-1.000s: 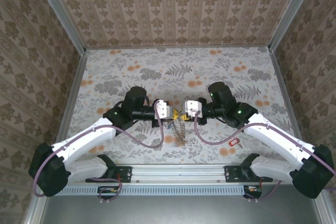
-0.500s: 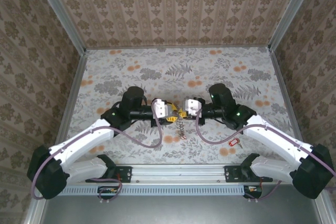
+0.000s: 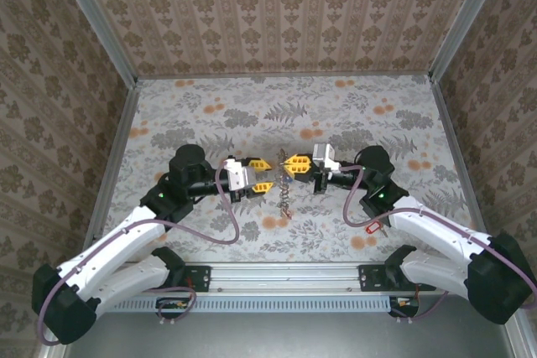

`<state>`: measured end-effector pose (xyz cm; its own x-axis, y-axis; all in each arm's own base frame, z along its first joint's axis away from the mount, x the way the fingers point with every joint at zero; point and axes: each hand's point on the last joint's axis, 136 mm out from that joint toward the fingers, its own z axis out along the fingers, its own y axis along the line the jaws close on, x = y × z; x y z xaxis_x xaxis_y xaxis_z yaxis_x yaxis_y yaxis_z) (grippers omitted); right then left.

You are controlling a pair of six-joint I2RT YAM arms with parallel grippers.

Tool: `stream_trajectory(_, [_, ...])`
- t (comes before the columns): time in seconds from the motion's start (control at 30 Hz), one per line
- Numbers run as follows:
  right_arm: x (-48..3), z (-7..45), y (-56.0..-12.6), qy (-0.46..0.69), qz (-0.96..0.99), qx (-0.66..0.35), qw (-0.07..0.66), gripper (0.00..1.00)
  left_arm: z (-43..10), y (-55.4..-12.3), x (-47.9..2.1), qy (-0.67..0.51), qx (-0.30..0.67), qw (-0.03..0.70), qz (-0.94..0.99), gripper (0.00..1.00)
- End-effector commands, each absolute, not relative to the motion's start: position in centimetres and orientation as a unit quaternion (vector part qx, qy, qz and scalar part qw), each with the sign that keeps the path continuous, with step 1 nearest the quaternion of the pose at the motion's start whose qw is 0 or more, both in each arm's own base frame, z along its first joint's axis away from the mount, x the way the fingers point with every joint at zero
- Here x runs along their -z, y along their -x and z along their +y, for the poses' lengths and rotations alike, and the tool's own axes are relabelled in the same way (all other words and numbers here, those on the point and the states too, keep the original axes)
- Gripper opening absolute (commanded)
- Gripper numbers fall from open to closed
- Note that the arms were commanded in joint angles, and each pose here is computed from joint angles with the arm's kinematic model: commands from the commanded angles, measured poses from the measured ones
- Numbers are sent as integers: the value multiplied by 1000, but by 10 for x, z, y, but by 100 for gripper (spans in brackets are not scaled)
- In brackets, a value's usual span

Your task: Put the keys on the keyring

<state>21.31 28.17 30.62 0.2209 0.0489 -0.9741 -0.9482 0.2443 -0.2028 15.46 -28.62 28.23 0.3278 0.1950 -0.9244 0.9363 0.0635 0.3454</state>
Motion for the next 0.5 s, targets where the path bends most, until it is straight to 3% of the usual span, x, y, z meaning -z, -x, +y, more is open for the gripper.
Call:
stream_trajectory(0.0, [-327, 284, -198, 479, 430, -429, 634, 0, -288, -156, -302, -591, 335, 574, 458, 38])
stream_trajectory(0.47, [-326, 294, -195, 502, 421, -446, 611, 0, -296, -140, -326, -602, 354, 588, 408, 19])
